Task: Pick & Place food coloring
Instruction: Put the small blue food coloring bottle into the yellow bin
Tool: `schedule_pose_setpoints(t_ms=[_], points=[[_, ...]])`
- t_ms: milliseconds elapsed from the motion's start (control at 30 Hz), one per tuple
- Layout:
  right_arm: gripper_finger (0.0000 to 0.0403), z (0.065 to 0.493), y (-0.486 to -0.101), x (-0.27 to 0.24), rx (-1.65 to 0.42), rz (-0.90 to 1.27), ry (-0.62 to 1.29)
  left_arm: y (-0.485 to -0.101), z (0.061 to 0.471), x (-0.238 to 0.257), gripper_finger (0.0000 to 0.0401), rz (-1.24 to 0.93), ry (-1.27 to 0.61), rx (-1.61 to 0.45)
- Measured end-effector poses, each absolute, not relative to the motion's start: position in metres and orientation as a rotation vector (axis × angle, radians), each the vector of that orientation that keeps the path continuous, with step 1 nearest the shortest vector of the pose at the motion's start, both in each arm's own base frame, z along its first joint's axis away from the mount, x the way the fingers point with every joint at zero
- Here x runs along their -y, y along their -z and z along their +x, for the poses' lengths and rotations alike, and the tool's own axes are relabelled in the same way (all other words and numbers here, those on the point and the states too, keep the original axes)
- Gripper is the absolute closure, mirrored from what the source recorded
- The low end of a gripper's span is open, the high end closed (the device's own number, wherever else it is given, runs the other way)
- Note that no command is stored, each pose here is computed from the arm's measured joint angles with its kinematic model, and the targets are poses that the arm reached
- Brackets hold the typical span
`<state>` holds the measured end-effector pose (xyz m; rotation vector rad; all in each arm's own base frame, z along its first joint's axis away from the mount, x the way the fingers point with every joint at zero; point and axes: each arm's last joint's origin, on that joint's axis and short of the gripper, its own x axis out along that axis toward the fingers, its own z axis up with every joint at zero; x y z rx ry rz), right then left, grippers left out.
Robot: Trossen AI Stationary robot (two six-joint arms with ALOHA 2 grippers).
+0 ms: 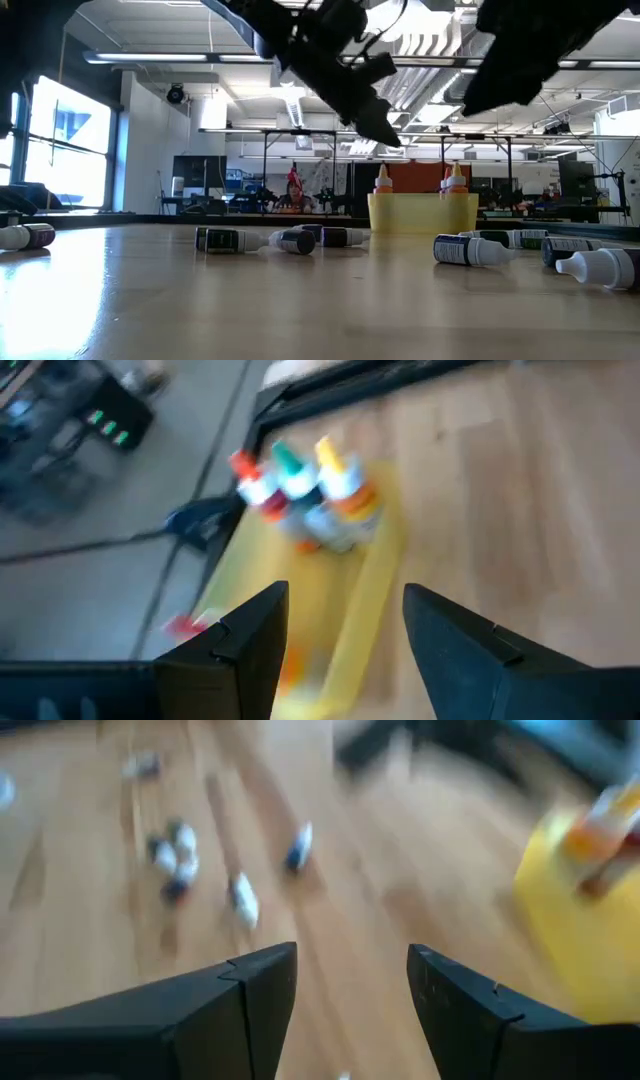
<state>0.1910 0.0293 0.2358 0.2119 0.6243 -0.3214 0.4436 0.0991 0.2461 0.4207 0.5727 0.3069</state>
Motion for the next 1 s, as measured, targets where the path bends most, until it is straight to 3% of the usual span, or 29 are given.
schedule_pose_setpoints(t_ms=[233, 433, 733, 1000], points=[[0.0218, 0.198, -0.193, -0.036, -0.935, 0.383, 0.311, -0.305, 0.394, -0.079, 0.0229, 0.451, -0.6, -0.718], [0.0218, 0.214, -0.174, -0.042, -1.087, 0.39, 0.277, -0.346, 0.342, -0.068, 0.026, 0.34, -0.639, -0.769], [0.0218, 0.218, -0.163, -0.045, -1.282, 0.396, 0.277, -0.373, 0.289, -0.06, 0.0266, 0.225, -0.685, -0.816], [0.0218, 0.224, -0.171, -0.043, -1.24, 0.316, 0.303, -0.375, 0.279, -0.059, 0.0266, 0.208, -0.7, -0.852]])
